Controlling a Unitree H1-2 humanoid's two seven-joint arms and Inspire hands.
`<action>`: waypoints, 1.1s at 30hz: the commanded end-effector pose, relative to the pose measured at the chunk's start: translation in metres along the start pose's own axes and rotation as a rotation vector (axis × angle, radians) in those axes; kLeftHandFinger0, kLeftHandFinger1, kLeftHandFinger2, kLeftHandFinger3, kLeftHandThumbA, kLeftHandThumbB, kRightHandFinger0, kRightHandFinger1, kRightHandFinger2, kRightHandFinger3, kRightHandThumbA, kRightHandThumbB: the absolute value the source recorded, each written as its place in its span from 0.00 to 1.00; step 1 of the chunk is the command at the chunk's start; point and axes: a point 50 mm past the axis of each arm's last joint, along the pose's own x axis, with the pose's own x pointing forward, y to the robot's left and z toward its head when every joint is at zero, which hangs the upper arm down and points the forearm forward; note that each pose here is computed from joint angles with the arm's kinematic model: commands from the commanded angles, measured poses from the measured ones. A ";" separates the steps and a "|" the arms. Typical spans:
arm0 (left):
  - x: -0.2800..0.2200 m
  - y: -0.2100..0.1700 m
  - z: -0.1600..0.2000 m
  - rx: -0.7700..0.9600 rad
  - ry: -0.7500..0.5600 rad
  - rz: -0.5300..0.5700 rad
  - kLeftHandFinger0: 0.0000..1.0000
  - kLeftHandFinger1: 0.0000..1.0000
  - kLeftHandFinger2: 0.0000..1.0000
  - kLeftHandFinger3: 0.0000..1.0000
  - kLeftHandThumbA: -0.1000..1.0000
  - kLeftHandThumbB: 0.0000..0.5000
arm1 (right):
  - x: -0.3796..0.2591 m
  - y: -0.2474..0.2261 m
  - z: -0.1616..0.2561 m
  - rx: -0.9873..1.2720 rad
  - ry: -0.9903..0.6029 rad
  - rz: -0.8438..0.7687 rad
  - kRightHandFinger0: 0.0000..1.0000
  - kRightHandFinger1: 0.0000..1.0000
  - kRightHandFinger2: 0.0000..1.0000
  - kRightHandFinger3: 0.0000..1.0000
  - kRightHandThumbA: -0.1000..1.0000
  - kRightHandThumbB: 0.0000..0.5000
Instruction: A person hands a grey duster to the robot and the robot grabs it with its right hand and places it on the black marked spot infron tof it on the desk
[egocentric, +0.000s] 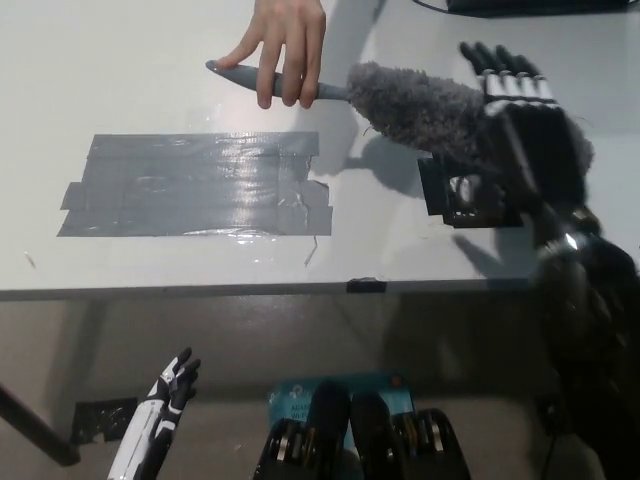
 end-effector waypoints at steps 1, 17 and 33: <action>0.007 0.006 0.014 0.036 -0.058 -0.021 1.00 1.00 1.00 1.00 0.96 0.31 | 0.036 0.005 0.001 -0.087 0.063 -0.023 1.00 1.00 1.00 1.00 1.00 1.00; 0.015 0.005 0.019 0.043 -0.081 -0.032 1.00 1.00 1.00 1.00 0.95 0.31 | 0.096 0.011 -0.014 -0.087 0.059 -0.201 0.53 0.63 0.77 0.88 0.33 0.65; 0.021 0.007 0.020 0.051 -0.090 -0.036 1.00 1.00 1.00 1.00 0.96 0.29 | 0.073 -0.029 0.014 0.016 -0.151 -0.504 0.04 0.58 0.98 1.00 0.00 0.38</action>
